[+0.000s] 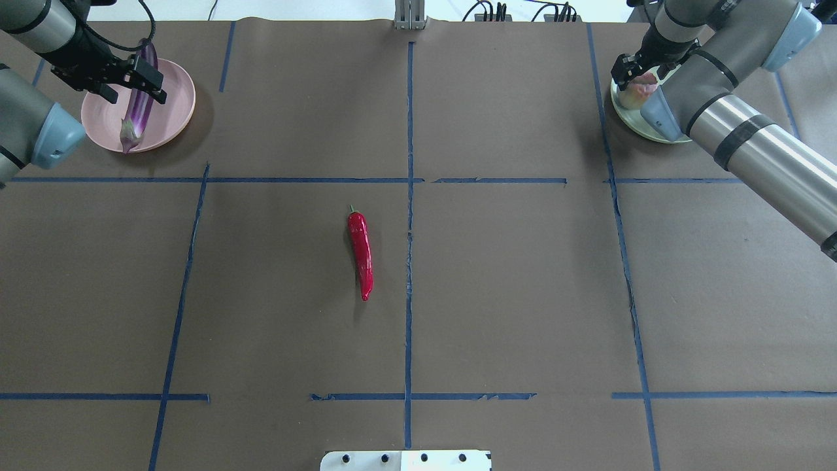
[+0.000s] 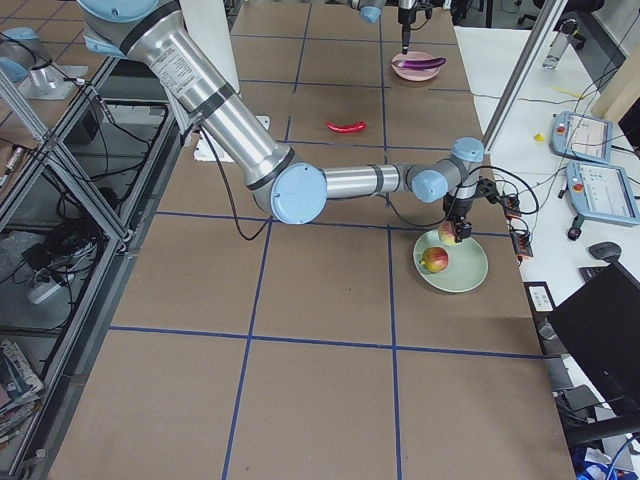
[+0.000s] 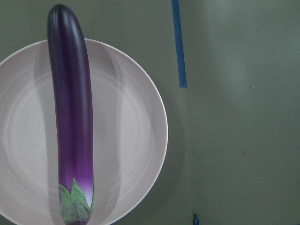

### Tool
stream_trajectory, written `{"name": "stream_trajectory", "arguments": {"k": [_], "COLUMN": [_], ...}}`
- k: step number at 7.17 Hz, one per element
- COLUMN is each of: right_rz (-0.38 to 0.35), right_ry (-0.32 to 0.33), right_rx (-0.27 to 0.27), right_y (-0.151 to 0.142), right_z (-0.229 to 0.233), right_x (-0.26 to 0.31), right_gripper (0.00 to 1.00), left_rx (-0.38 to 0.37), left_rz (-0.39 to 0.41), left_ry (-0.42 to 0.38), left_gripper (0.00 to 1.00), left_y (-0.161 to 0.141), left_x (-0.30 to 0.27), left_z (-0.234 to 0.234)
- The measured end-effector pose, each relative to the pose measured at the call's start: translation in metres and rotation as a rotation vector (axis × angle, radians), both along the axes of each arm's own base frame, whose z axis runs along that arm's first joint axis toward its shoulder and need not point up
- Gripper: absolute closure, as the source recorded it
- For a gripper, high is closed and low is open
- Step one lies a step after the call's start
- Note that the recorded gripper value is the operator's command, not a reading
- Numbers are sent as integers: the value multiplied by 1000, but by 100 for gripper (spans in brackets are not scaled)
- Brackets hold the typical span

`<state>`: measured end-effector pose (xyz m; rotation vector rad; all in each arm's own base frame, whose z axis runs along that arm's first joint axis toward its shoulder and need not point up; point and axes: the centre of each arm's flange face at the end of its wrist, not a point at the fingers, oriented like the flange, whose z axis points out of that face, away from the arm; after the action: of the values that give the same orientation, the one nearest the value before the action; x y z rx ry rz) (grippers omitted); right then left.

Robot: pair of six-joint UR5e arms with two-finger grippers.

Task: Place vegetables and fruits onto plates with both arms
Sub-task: 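Carry the peach to the green plate and release it, then move the left gripper down to the red chili pepper while the right gripper withdraws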

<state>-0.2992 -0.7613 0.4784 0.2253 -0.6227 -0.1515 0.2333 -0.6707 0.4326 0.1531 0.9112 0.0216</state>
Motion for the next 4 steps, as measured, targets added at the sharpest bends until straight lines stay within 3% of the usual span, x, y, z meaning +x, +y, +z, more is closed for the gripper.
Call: {"name": "stream_trajectory", "arguments": {"k": [2,4], "right_rz": [12,29], "right_ry": [-10,-36], "right_rx": [10,-16], "right_y": [-4,-6], "right_z": [-17,-55], "right_x": [4,39], "right_gripper": [0,0], "left_rx": [-4,-58], "left_rz": [-6,-34], "left_ry": [4,25], "left_gripper": [0,0], "left_y": [1,8], "left_x": [0,20], "left_z": [-3,-17]}}
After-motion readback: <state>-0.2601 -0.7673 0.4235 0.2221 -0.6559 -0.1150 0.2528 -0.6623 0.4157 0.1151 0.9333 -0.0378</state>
